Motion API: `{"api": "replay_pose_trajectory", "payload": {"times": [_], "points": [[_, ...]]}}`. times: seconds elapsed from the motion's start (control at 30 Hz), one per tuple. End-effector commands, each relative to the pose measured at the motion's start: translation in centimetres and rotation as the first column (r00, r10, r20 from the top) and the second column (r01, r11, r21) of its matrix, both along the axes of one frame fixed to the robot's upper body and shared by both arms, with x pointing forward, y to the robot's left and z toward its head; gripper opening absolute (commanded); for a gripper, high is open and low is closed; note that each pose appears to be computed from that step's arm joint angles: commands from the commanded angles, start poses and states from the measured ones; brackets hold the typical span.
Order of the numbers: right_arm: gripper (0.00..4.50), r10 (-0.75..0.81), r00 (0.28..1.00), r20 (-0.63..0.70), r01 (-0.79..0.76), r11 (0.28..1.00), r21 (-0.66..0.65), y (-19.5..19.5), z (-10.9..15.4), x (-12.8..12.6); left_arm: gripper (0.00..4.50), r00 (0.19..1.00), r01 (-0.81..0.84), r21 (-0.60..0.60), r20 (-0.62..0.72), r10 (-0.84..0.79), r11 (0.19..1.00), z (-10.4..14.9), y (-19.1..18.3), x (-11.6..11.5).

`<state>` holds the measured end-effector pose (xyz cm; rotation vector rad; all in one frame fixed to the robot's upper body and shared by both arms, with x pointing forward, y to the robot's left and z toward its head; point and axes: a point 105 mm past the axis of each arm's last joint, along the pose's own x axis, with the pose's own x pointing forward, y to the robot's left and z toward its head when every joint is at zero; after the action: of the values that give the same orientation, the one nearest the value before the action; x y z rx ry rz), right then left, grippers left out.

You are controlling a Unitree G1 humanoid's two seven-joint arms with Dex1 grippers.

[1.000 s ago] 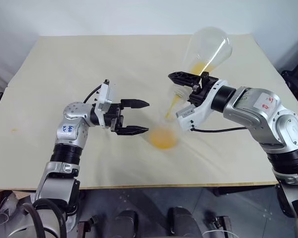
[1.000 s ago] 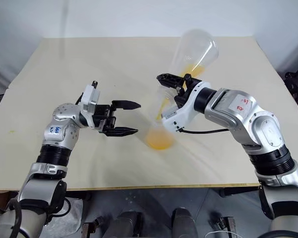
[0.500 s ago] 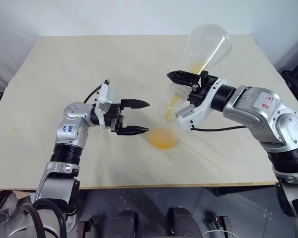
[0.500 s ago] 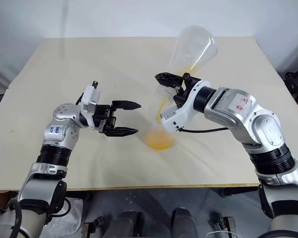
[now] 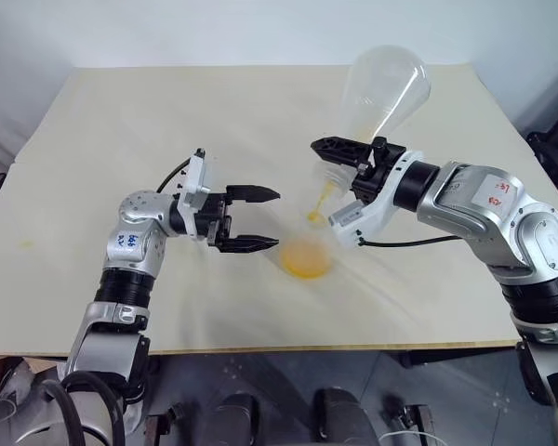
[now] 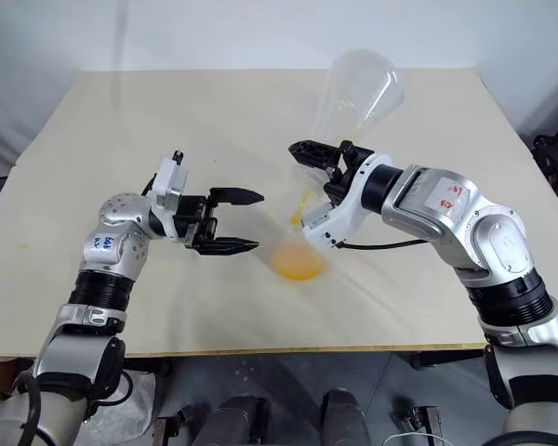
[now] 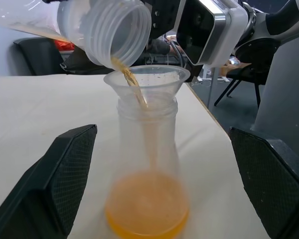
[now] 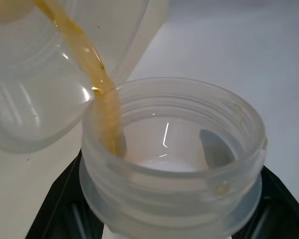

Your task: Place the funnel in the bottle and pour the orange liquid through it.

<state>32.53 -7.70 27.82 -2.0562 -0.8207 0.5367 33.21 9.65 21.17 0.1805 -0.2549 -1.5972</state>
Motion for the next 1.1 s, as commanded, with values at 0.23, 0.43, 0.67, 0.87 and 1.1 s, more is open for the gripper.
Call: {"api": "replay_pose_trajectory", "payload": {"times": [0.23,0.43,0.67,0.87,1.1], "points": [[2.47,0.022,0.996,0.088,-0.020,1.000,-0.020,0.0,1.8,-0.4,4.50,0.999,0.015,0.001,0.043,-0.015,1.000,0.9,-0.2,-0.1],[2.47,0.028,0.995,0.097,-0.026,0.999,-0.022,0.0,1.9,-0.4,4.50,0.999,0.016,0.002,0.044,-0.016,1.000,0.9,-0.2,0.0],[2.47,0.032,0.994,0.106,-0.029,0.999,-0.022,0.0,2.1,-0.5,4.50,0.999,0.016,0.002,0.045,-0.016,1.000,0.9,-0.2,0.0],[2.47,0.056,0.998,0.018,-0.058,0.988,0.145,0.3,3.0,-1.0,4.50,0.999,0.013,0.003,0.048,-0.013,1.000,0.9,-0.1,0.1],[2.47,0.102,0.966,-0.238,0.025,0.879,0.477,-0.6,4.4,-1.4,4.50,0.998,0.000,-0.001,0.065,0.000,1.000,1.2,0.0,0.3]]}}
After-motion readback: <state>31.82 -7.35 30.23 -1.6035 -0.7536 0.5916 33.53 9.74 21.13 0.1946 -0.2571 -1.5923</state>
